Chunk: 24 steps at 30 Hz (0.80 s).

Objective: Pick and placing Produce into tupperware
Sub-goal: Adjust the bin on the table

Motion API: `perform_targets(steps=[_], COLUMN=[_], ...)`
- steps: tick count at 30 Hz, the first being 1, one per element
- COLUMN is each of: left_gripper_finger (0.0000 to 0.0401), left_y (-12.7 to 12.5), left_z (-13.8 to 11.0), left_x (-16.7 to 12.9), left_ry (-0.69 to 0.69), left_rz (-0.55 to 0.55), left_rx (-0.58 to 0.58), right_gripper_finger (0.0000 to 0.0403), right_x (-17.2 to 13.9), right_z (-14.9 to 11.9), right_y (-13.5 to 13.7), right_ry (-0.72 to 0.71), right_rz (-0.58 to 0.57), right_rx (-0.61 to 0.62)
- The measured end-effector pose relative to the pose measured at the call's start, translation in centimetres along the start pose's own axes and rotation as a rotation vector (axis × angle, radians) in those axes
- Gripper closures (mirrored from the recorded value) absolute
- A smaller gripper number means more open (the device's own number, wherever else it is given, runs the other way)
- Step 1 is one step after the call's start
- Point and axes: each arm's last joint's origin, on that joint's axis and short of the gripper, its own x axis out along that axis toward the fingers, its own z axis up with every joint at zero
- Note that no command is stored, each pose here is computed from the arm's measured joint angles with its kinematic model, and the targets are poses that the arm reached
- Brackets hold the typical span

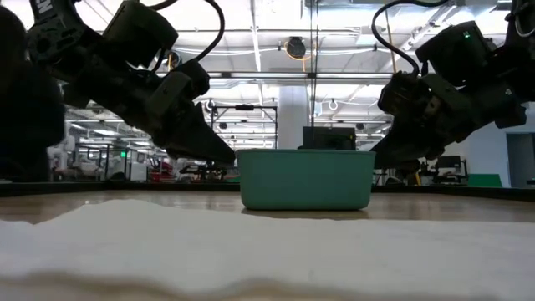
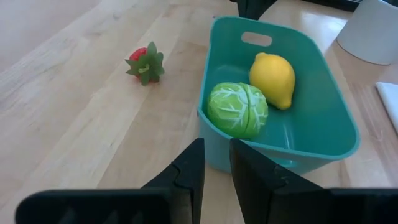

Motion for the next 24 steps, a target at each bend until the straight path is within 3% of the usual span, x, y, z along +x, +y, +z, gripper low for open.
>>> perform_targets(steps=[24], left_gripper_finger=[0.0323], left_y=[0.00], left_z=[-0.10], left_x=[0.00], left_ry=[0.011], left_rz=[0.000], left_rx=[0.002], right_gripper_finger=[0.0403], right_x=[-0.02], right_z=[-0.27], right_y=[0.59], right_ry=[0.008], right_rz=[0.020], right_rx=[0.005])
